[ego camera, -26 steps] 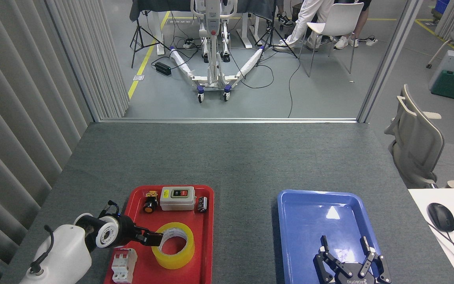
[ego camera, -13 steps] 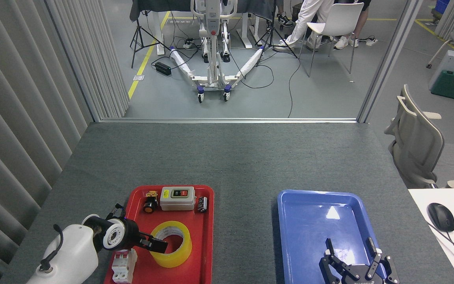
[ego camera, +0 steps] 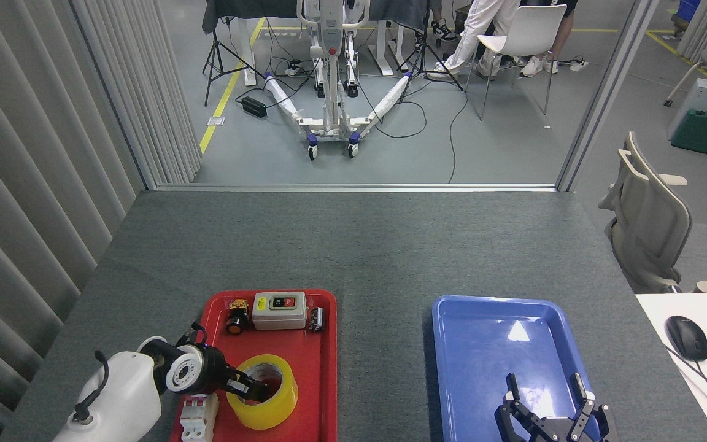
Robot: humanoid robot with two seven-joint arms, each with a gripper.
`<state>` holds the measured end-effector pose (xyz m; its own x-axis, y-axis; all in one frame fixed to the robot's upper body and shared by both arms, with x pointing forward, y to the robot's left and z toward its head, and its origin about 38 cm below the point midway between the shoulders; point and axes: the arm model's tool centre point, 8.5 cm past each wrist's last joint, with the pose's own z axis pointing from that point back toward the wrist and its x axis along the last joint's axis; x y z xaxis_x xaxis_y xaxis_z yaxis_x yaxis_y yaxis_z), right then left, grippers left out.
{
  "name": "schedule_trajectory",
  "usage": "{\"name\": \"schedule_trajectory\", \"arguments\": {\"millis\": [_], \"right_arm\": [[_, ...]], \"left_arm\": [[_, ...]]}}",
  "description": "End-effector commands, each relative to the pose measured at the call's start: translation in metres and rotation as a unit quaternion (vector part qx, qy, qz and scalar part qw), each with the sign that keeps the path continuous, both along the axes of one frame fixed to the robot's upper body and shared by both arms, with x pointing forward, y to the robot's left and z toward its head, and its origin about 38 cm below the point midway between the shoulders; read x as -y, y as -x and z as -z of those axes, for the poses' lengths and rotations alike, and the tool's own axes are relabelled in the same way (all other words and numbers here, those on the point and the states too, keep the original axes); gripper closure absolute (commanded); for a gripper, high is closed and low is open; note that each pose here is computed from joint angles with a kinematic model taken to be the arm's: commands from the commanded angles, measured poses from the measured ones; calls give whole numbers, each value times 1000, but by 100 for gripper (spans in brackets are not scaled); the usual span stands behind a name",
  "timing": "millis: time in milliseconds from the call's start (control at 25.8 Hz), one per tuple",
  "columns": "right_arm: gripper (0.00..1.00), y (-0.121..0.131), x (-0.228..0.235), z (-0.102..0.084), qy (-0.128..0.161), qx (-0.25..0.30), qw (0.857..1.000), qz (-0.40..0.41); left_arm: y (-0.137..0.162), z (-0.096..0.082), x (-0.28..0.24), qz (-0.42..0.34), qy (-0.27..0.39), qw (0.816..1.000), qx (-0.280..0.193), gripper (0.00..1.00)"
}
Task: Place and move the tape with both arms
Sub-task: 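Close the left gripper on the yellow tape roll and lift it, then carry the tape toward the blue tray and the right gripper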
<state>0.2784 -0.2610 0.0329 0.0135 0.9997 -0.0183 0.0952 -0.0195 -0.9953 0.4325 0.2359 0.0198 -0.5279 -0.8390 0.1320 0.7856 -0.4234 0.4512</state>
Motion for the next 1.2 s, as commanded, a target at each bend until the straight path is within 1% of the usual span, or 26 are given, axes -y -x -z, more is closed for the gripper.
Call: {"name": "schedule_trajectory", "arguments": {"millis": [0,78,116,194,426,465,543,581,620,659,736,775,853,891,930,1008,1163], "right_arm": [[0,13,-5,8,-9,-12,1000,1],[0,14,-5,9,-9,-13,1000,3],[0,14,-3,9,-9,-13,1000,6],[0,15,-1,9,-8,-14,1000,12],[0,10,0,7,-7,-9,1000,13],[0,10,0,7,-7,-9,1000,14],[0,9,0,7,-7,-9,1000,13],[0,9,1,7,-6,-10,1000,11],[0,8,1,8,-7,-9,1000,10],[0,7,0,8,-6,-10,1000,7],[0,0,-2,4,-8,-1,1000,2],[0,0,-3,5,-9,-2,1000,-2],[0,0,-8,4,-12,6,1000,-25],[0,-1,-11,2,-13,10,999,-43],[0,1,-16,2,-17,15,997,-74],[0,4,-21,0,-20,20,990,-141],[0,15,-26,-5,-30,40,959,-278]], "left_arm": [[-1,-5,7,21,15,1000,12,100],[-2,-7,9,32,21,999,16,100],[-3,-11,12,41,27,999,23,100],[-10,-26,15,54,45,996,48,100],[-22,-50,16,65,61,992,84,100],[-22,-57,19,80,67,990,96,100],[-22,-81,26,127,94,978,137,100],[-20,-91,33,162,114,967,159,100],[-17,-98,42,203,140,953,179,100],[-15,-103,56,224,174,938,198,100],[-21,-111,78,207,248,915,240,100],[-23,-111,88,192,286,903,255,100],[-24,-107,119,166,361,877,271,100],[-24,-102,130,155,383,870,270,100],[-22,-96,144,147,402,864,264,100],[-17,-94,167,151,420,859,252,100],[-5,-94,199,171,442,848,238,100]]}}
